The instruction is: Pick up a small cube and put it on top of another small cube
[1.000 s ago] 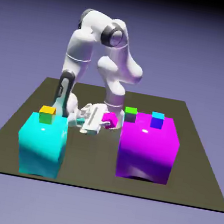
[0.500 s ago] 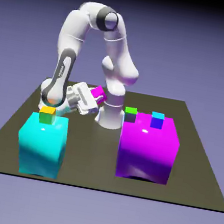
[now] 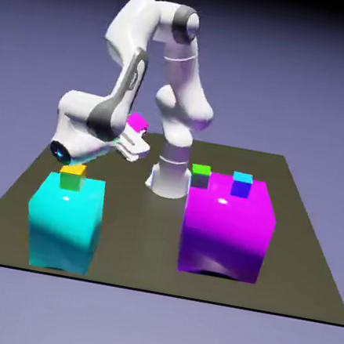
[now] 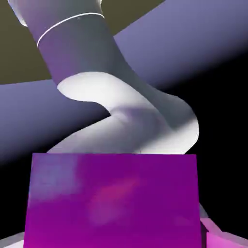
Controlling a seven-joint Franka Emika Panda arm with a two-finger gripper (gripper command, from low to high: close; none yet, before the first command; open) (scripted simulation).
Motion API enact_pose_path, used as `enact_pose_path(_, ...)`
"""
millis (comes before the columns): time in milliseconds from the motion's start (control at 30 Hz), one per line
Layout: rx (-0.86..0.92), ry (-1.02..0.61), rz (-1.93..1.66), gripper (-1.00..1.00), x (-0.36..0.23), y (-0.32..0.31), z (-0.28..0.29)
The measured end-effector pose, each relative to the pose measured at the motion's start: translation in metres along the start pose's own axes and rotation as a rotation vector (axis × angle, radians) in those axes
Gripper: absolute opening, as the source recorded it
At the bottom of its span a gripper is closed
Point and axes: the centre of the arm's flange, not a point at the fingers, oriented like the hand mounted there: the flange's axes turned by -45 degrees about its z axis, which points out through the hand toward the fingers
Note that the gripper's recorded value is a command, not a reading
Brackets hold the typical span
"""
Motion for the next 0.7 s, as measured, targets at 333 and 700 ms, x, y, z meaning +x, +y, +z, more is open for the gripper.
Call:
enact_pose_path(333,-0.123,0.162,-0.165,-1.00,-0.068,-0.126,-0.018)
enact_pose_path(700,-0.258,0.265,-0.383,-1.00,-0.139,-0.270,0.020)
